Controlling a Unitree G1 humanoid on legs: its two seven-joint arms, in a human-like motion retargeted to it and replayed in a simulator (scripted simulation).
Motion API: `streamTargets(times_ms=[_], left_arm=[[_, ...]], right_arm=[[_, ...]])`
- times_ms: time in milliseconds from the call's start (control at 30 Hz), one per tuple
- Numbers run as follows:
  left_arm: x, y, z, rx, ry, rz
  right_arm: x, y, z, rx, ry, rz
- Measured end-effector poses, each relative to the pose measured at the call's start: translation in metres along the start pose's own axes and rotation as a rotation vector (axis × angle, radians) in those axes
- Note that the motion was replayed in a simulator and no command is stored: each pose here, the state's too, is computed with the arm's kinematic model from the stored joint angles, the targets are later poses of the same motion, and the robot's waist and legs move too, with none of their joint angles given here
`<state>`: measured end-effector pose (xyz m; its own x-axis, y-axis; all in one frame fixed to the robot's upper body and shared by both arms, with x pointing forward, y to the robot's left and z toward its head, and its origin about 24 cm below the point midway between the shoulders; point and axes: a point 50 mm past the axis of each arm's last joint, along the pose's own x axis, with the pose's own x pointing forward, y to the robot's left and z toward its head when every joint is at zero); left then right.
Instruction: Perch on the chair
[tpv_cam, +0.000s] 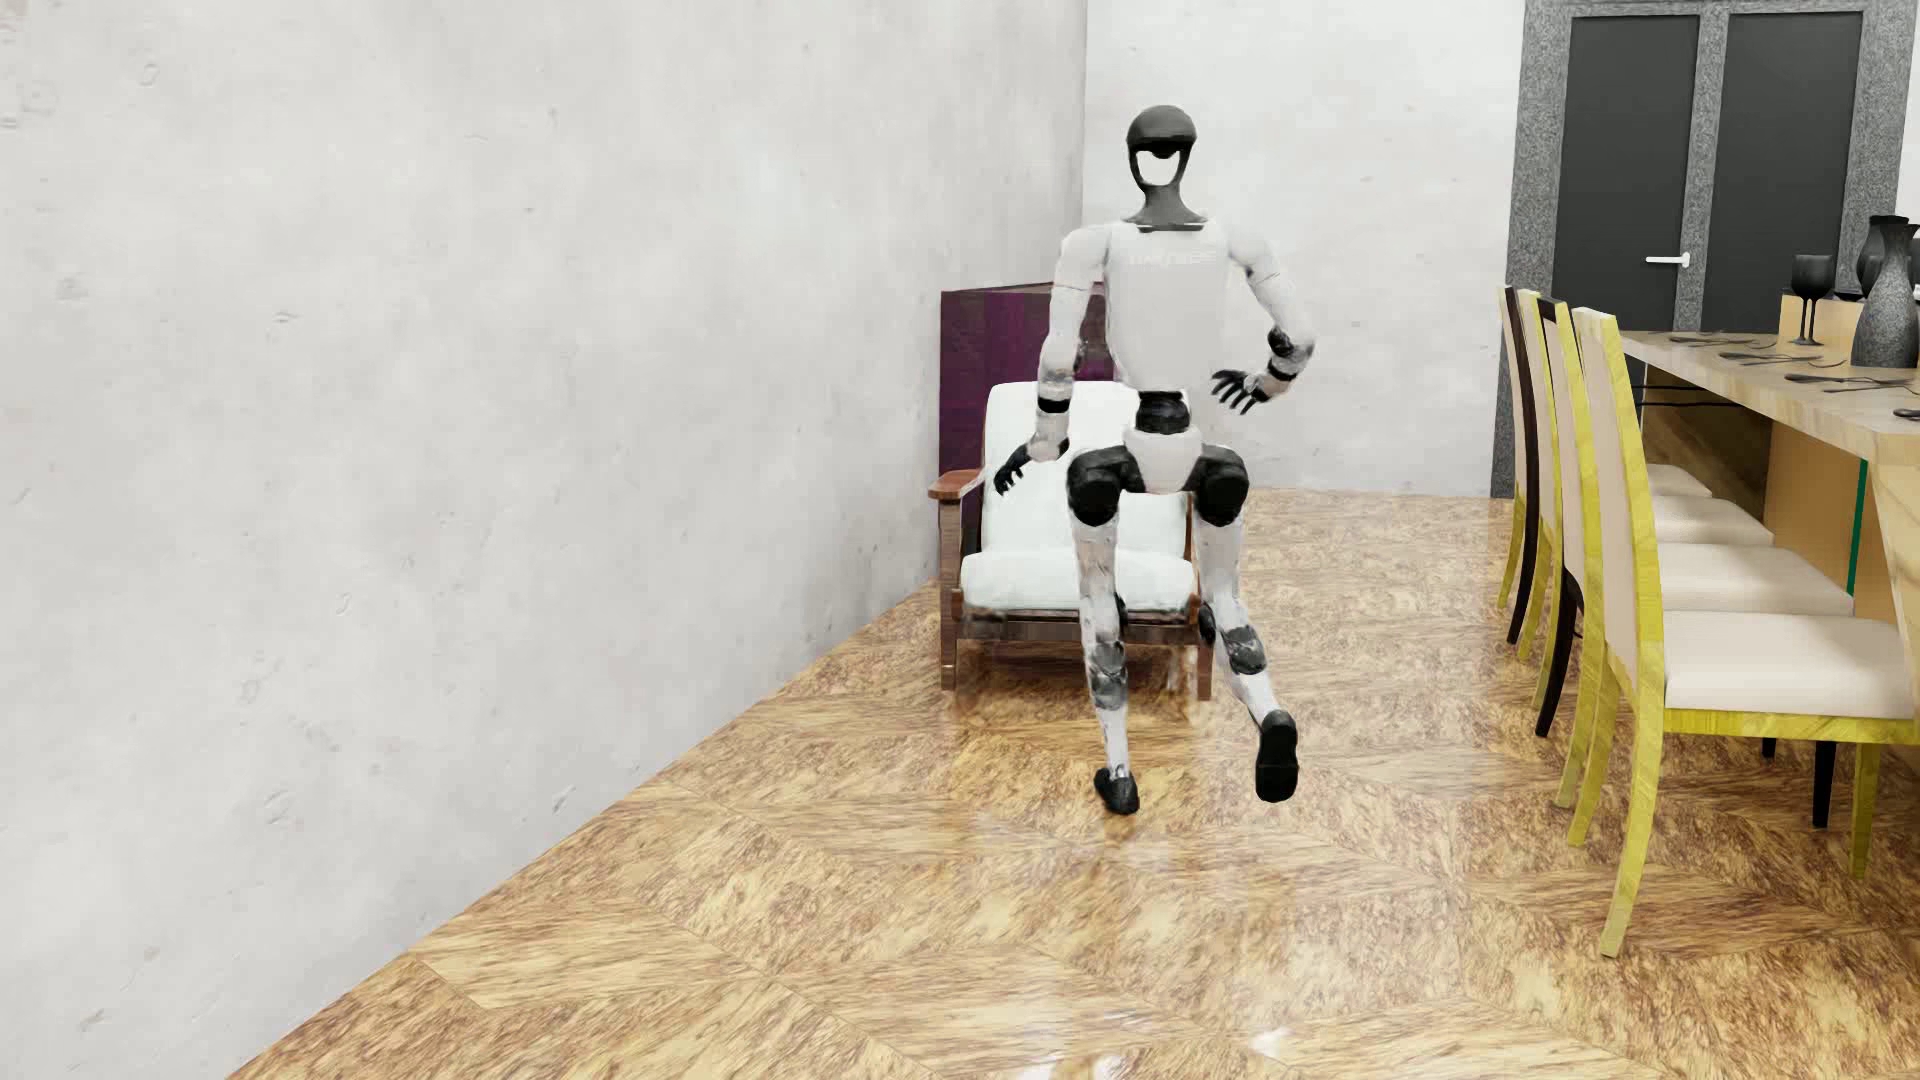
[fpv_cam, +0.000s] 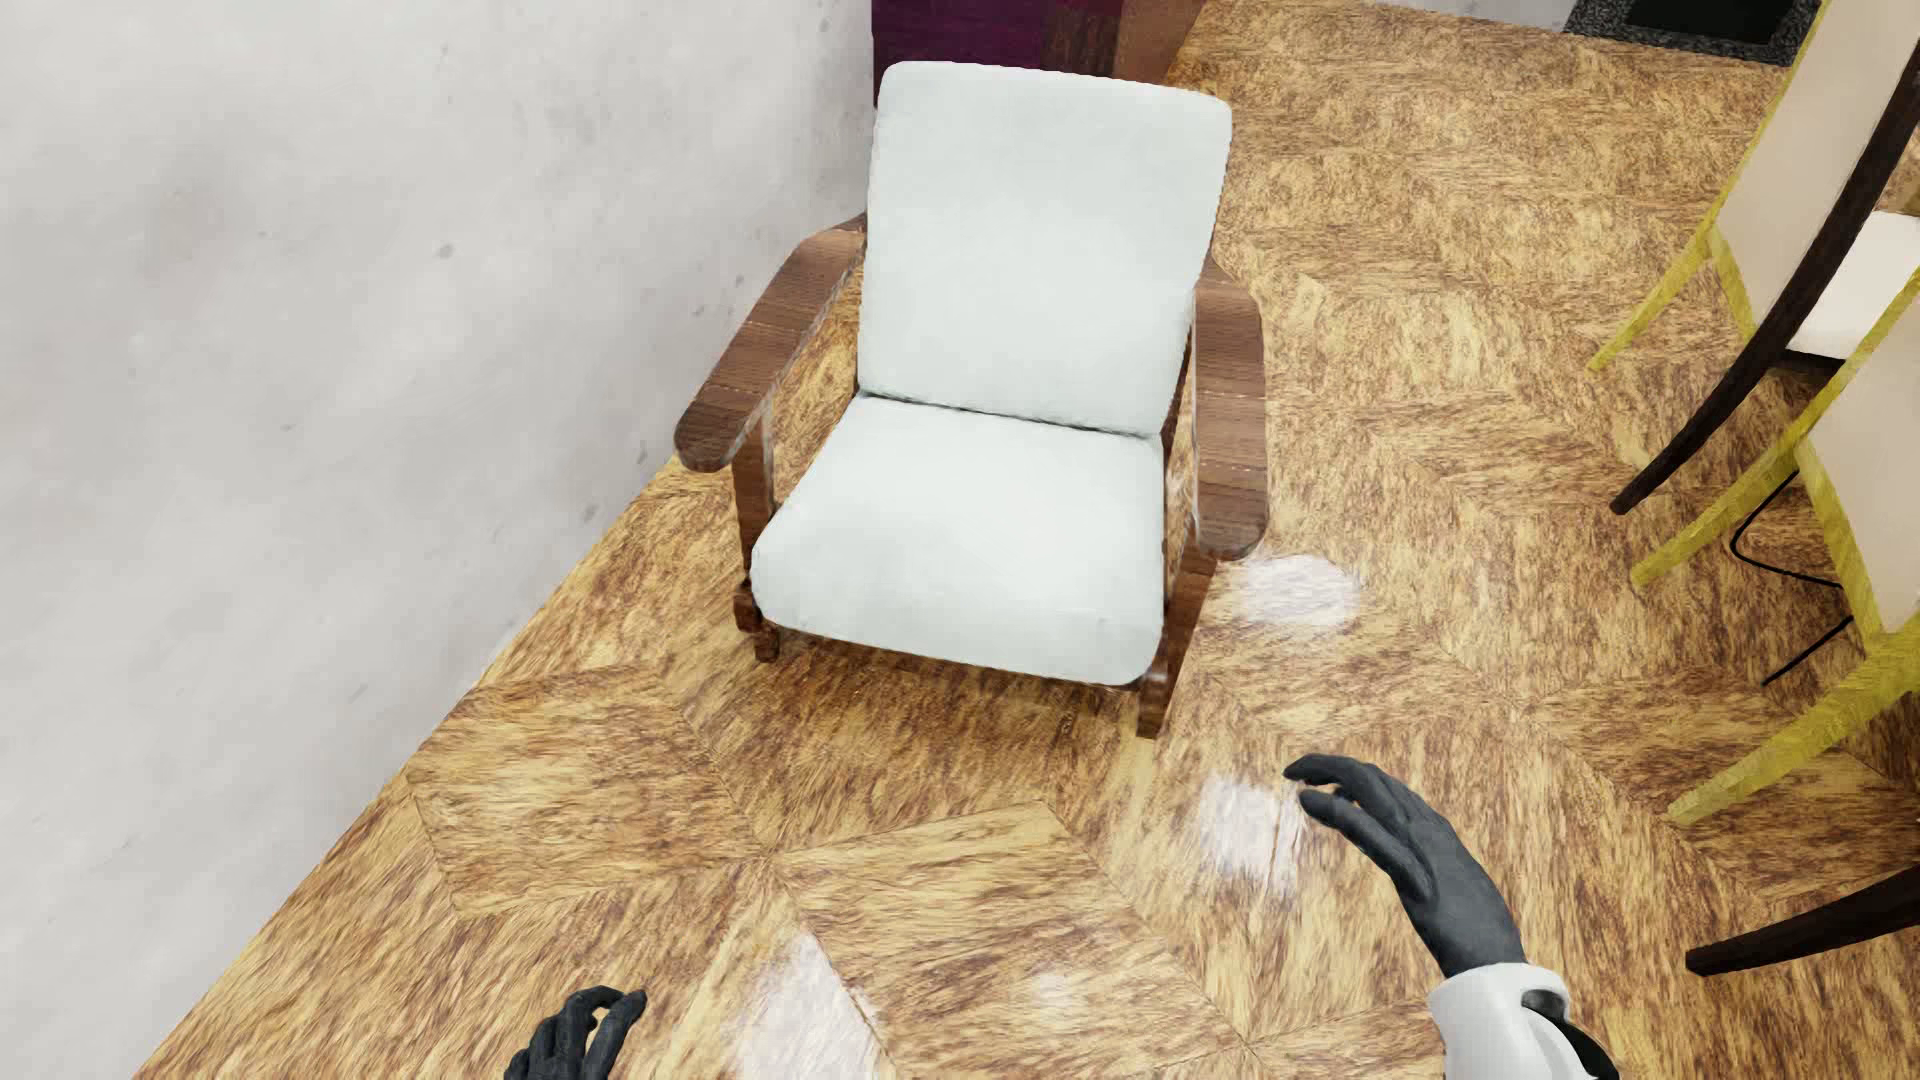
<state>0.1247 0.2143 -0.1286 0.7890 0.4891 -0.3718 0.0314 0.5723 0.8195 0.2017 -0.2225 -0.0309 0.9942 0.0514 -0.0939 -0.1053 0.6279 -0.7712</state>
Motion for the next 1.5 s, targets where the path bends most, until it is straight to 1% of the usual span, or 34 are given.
streamTargets(times_ms=[33, 67, 133, 200, 267, 300, 333, 367, 400, 433, 467, 500, 533, 600, 667, 700, 767, 800, 833, 867, 900, 933, 967, 1000, 1033, 1067, 1100, 1133, 1233, 1300, 1333, 1400, 1433, 1500], left_arm=[[0.011, 0.003, 0.031, -0.105, -0.068, -0.030], [0.012, 0.005, 0.051, -0.141, -0.171, -0.042], [0.021, 0.016, 0.085, -0.110, -0.375, -0.124], [0.023, 0.024, 0.118, -0.067, -0.562, -0.203], [0.002, 0.012, 0.134, -0.059, -0.700, -0.241], [-0.003, 0.012, 0.134, -0.114, -0.688, -0.185], [-0.002, 0.020, 0.139, -0.157, -0.695, -0.095], [0.009, 0.037, 0.121, -0.150, -0.622, 0.004], [0.014, 0.042, 0.112, -0.141, -0.577, 0.052], [0.025, 0.043, 0.096, -0.120, -0.429, 0.124], [0.034, 0.049, 0.088, -0.122, -0.310, 0.252], [0.032, 0.046, 0.088, -0.186, -0.250, 0.285], [0.029, 0.041, 0.079, -0.177, -0.228, 0.245], [0.035, 0.052, 0.081, -0.120, -0.336, 0.178], [0.053, 0.085, 0.092, 0.012, -0.491, 0.206], [0.056, 0.090, 0.109, 0.090, -0.613, 0.210], [0.061, 0.101, 0.172, 0.224, -0.910, 0.178], [0.059, 0.109, 0.211, 0.288, -1.065, 0.204], [0.055, 0.123, 0.253, 0.373, -1.180, 0.261], [0.031, 0.160, 0.325, 0.367, -1.379, 0.395], [-0.012, 0.205, 0.397, 0.388, -1.588, 0.575], [-0.055, 0.247, 0.440, 0.433, -1.719, 0.774], [-0.100, 0.286, 0.466, 0.419, -1.805, 0.933], [-0.135, 0.307, 0.478, 0.401, -1.877, 1.033], [-0.173, 0.334, 0.486, 0.415, -1.925, 1.196], [-0.204, 0.344, 0.487, 0.392, -2.009, 1.262], [-0.205, 0.345, 0.484, 0.418, -2.017, 1.272], [-0.200, 0.339, 0.481, 0.408, -2.033, 1.239], [-0.122, 0.283, 0.447, 0.321, -1.950, 0.923], [-0.059, 0.218, 0.387, 0.186, -1.791, 0.633], [-0.043, 0.194, 0.355, 0.121, -1.693, 0.533], [-0.046, 0.186, 0.322, -0.040, -1.607, 0.505], [-0.052, 0.191, 0.313, -0.053, -1.609, 0.493], [-0.051, 0.184, 0.284, -0.032, -1.543, 0.434]], right_arm=[[-0.003, 0.007, -0.003, 0.018, 0.028, 0.041], [-0.009, 0.007, -0.011, 0.051, 0.081, 0.021], [-0.012, 0.001, -0.014, 0.060, 0.100, -0.067], [-0.011, -0.008, -0.017, 0.004, 0.134, -0.110], [-0.029, -0.021, -0.033, -0.048, 0.226, -0.149], [-0.041, -0.022, -0.040, -0.065, 0.252, -0.130], [-0.041, -0.028, -0.045, -0.081, 0.266, -0.144], [-0.044, -0.013, -0.044, -0.104, 0.241, -0.002], [-0.051, -0.009, -0.054, -0.124, 0.265, 0.076], [-0.047, 0.002, -0.059, -0.180, 0.255, 0.238], [-0.038, 0.012, -0.062, -0.271, 0.228, 0.323], [-0.036, 0.009, -0.073, -0.349, 0.282, 0.402], [-0.036, 0.012, -0.081, -0.328, 0.353, 0.460], [-0.020, 0.003, -0.079, -0.291, 0.386, 0.363], [0.001, 0.004, -0.067, -0.261, 0.361, 0.163], [0.003, 0.008, -0.068, -0.192, 0.417, 0.139], [0.024, 0.002, -0.060, -0.020, 0.439, 0.105], [0.033, 0.002, -0.049, 0.102, 0.416, -0.007], [0.036, -0.004, -0.044, 0.143, 0.453, -0.210], [0.042, -0.017, -0.035, 0.170, 0.450, -0.428], [0.043, -0.028, -0.027, 0.167, 0.404, -0.548], [0.048, -0.038, -0.019, 0.164, 0.325, -0.569], [0.056, -0.052, -0.008, 0.139, 0.230, -0.551], [0.058, -0.071, -0.001, 0.086, 0.149, -0.603], [0.060, -0.089, 0.008, 0.048, 0.097, -0.701], [0.059, -0.109, 0.016, 0.038, 0.051, -0.809], [0.060, -0.123, 0.027, 0.037, -0.034, -0.857], [0.060, -0.132, 0.035, 0.021, -0.069, -0.918], [0.063, -0.144, 0.065, -0.041, -0.222, -0.915], [0.068, -0.138, 0.082, -0.076, -0.280, -0.854], [0.070, -0.128, 0.091, -0.091, -0.331, -0.766], [0.070, -0.119, 0.108, -0.135, -0.386, -0.719], [0.071, -0.116, 0.117, -0.168, -0.396, -0.736], [0.067, -0.097, 0.151, -0.179, -0.588, -0.557]])
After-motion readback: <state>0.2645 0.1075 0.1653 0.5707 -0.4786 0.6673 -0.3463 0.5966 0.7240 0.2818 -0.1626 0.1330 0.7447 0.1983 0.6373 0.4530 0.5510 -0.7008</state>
